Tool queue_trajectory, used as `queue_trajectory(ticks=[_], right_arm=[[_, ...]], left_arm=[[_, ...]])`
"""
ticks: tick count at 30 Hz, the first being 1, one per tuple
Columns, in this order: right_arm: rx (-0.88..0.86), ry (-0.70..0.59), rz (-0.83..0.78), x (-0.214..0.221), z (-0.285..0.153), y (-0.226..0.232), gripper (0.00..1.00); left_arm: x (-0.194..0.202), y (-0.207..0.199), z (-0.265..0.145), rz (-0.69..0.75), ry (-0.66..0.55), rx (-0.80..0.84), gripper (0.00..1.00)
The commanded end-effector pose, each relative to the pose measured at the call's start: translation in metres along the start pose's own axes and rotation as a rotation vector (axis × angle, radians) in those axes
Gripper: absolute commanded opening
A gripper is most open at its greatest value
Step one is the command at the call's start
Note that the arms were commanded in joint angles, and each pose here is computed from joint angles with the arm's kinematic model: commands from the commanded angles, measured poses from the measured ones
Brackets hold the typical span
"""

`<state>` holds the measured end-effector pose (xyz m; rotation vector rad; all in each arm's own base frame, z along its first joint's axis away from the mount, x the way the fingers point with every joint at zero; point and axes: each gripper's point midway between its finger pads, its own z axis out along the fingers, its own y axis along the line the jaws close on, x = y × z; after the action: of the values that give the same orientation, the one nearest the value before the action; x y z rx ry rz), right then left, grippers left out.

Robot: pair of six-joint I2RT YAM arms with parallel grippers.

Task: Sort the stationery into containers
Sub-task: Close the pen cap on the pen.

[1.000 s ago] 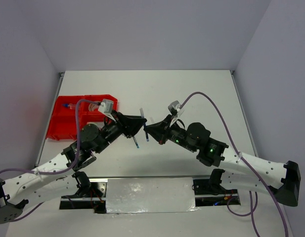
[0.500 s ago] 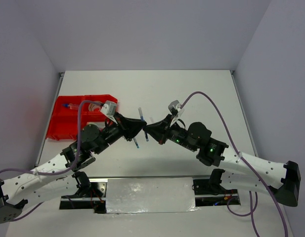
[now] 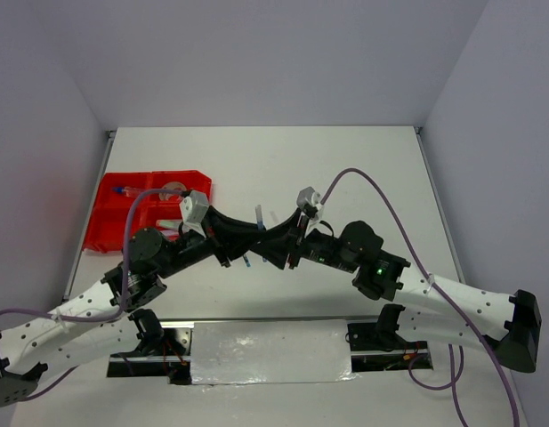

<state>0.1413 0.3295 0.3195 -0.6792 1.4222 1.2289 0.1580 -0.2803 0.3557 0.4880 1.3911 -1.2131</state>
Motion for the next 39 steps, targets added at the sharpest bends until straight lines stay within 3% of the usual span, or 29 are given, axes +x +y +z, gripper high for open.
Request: queue_trajectory(ticks=[1, 3, 5, 9, 11, 14, 15, 18, 21, 26, 32, 39], right_arm=[[-0.123, -0.039, -0.034, -0.014, 0.000, 0.024, 0.43], [-0.130, -0.046, -0.039, -0.020, 0.002, 0.027, 0.42], [-0.145, -0.052, -0.046, -0.024, 0.002, 0.030, 0.34], [-0.160, -0.073, -0.055, -0.031, 0.001, 0.034, 0.02], [-0.166, -0.077, -0.060, -0.034, 0.000, 0.036, 0.00], [-0.159, -0.066, -0.058, -0.029, 0.001, 0.034, 0.00], [-0.159, -0.061, -0.057, -0.027, 0.001, 0.033, 0.00], [-0.155, -0.048, -0.053, -0.020, 0.002, 0.031, 0.00], [-0.143, -0.036, -0.054, -0.015, 0.003, 0.027, 0.00], [-0.120, -0.020, -0.065, -0.013, 0.005, 0.023, 0.00], [-0.119, -0.012, -0.068, -0.012, 0.006, 0.022, 0.00], [-0.120, -0.003, -0.070, -0.014, 0.008, 0.023, 0.00]], left_arm=[[-0.043, -0.048, -0.008, 0.093, -0.107, 0.218, 0.00], [-0.043, -0.051, -0.008, 0.093, -0.105, 0.234, 0.00], [-0.042, -0.052, -0.009, 0.089, -0.101, 0.242, 0.00], [-0.039, -0.047, -0.011, 0.080, -0.107, 0.220, 0.00], [-0.037, -0.041, -0.010, 0.070, -0.110, 0.188, 0.02], [-0.038, -0.032, -0.008, 0.061, -0.106, 0.130, 0.26], [-0.039, -0.030, -0.007, 0.062, -0.102, 0.117, 0.51], [-0.041, -0.025, -0.003, 0.072, -0.078, 0.082, 0.82], [-0.047, -0.023, 0.002, 0.082, -0.070, 0.058, 0.95], [-0.065, -0.017, 0.002, 0.088, -0.099, -0.008, 0.99], [-0.086, -0.016, 0.000, 0.092, -0.137, -0.051, 0.93], [-0.085, -0.012, 0.004, 0.086, -0.125, -0.076, 0.81]])
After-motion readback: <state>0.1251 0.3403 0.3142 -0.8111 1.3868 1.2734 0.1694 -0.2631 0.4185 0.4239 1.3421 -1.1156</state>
